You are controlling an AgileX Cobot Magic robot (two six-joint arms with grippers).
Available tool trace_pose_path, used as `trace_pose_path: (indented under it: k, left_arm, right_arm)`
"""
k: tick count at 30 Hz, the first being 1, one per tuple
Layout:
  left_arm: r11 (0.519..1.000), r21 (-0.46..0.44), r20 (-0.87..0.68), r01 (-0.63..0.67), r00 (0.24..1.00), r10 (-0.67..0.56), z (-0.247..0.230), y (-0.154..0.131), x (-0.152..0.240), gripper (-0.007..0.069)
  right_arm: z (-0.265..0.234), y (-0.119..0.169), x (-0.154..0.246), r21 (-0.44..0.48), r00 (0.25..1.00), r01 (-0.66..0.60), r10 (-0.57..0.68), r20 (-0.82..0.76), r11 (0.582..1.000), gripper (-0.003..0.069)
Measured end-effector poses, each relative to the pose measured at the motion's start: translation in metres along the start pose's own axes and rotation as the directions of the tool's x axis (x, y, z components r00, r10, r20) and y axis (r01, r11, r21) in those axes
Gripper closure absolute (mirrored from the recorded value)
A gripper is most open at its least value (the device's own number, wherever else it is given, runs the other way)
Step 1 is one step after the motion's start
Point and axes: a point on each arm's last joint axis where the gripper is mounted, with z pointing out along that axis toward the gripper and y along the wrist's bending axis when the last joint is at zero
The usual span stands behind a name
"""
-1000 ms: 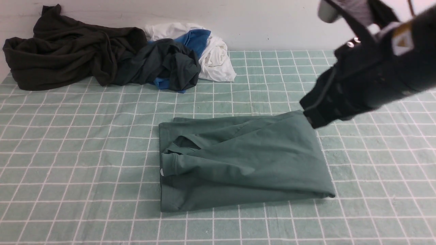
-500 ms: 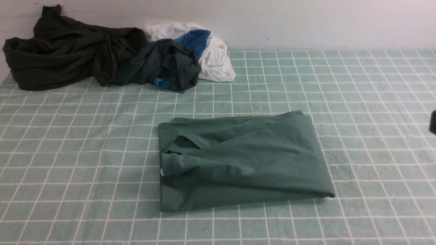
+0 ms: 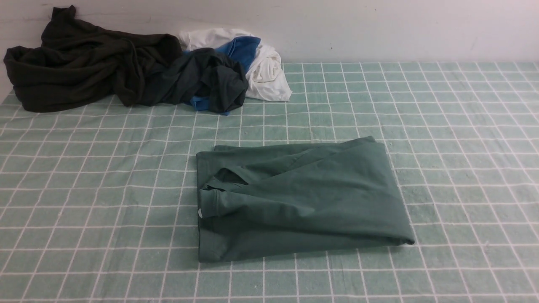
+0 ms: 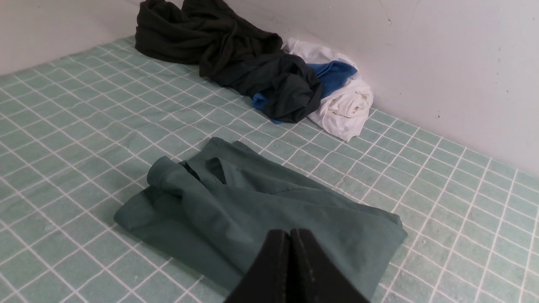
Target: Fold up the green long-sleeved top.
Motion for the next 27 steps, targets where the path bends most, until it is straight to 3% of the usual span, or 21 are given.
trace_pose_path:
  k: [6, 10, 14, 16, 19, 21, 25, 27]
  left_arm:
    - [1.000, -0.002, 0.000, -0.001, 1.000, 0.001, 0.000, 0.000, 0.000, 0.0629]
    - [1.000, -0.002, 0.000, -0.001, 1.000, 0.001, 0.000, 0.000, 0.000, 0.0629]
    - [1.000, -0.003, 0.000, -0.002, 1.000, 0.002, 0.000, 0.000, 0.000, 0.0629]
    - [1.000, -0.003, 0.000, -0.002, 1.000, 0.002, 0.000, 0.000, 0.000, 0.0629]
    - [1.000, -0.003, 0.000, -0.002, 1.000, 0.002, 0.000, 0.000, 0.000, 0.0629]
    - [1.000, -0.003, 0.000, -0.002, 1.000, 0.002, 0.000, 0.000, 0.000, 0.0629]
    - [1.000, -0.003, 0.000, -0.002, 1.000, 0.002, 0.000, 0.000, 0.000, 0.0629]
    - [1.000, -0.003, 0.000, -0.002, 1.000, 0.002, 0.000, 0.000, 0.000, 0.0629]
  right_arm:
    - [0.006, 0.001, 0.004, -0.002, 0.998, -0.009, 0.009, 0.069, 1.000, 0.0672]
    - [0.015, -0.001, 0.030, 0.055, 0.985, 0.010, -0.019, 0.169, 0.998, 0.0672]
    - [0.018, -0.007, 0.066, 0.155, 0.970, -0.073, 0.034, 0.242, 0.985, 0.0672]
    - [0.017, -0.013, 0.098, 0.256, 0.953, -0.176, 0.100, 0.285, 0.951, 0.0672]
    - [0.016, -0.016, 0.118, 0.324, 0.947, -0.222, 0.124, 0.297, 0.919, 0.0672]
    - [0.017, -0.018, 0.145, 0.400, 0.938, -0.288, 0.172, 0.301, 0.870, 0.0672]
    - [0.016, -0.020, 0.177, 0.486, 0.918, -0.368, 0.227, 0.325, 0.793, 0.0672]
    - [0.014, -0.019, 0.181, 0.511, 0.918, -0.364, 0.209, 0.336, 0.779, 0.0672]
